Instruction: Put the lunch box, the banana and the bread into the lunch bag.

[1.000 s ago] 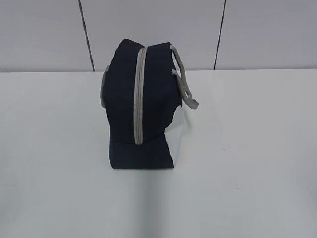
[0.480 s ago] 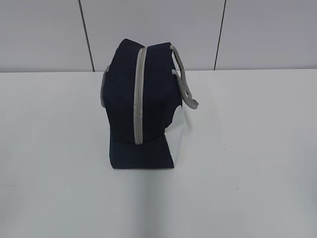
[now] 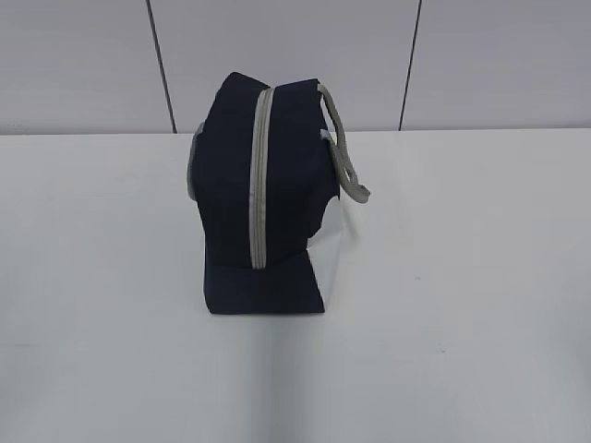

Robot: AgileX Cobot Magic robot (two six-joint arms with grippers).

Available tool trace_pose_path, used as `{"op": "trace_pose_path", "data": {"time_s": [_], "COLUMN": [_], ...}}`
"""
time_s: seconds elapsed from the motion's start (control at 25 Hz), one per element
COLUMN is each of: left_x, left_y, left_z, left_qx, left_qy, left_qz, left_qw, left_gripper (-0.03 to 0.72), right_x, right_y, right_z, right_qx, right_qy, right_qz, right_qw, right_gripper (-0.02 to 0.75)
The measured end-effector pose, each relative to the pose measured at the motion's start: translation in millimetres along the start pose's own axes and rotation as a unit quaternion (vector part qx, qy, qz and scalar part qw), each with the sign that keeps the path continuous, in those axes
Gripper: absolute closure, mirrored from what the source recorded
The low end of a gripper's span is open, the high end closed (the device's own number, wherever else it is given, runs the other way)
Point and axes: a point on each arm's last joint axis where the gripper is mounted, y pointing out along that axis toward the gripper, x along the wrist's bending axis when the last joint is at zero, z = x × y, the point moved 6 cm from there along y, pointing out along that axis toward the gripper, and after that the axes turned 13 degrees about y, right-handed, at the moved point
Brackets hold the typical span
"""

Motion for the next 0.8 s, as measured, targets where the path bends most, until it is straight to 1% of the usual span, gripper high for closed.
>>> {"op": "trace_pose_path", "data": {"time_s": [0.2,0.52,0.8], "left_x": [0.0,0.0,0.0], "left_y": [0.0,0.0,0.0], "left_z": [0.0,0.0,0.0], "left_qx": [0.000,0.000,0.000], "left_qy": [0.000,0.000,0.000], "left_qz": [0.000,0.000,0.000], "left_qw": [1.000,1.000,1.000], "left_gripper": [0.342,0.349,0.383], "right_x": [0.0,0.0,0.0], "right_y": [0.0,0.0,0.0], "right_z": [0.0,0.0,0.0], "right_qx": [0.000,0.000,0.000], "right_qy": [0.000,0.000,0.000], "right_qz": [0.000,0.000,0.000], "right_qw": [1.000,1.000,1.000], "right_gripper": [0.208,0.207,0.207]}}
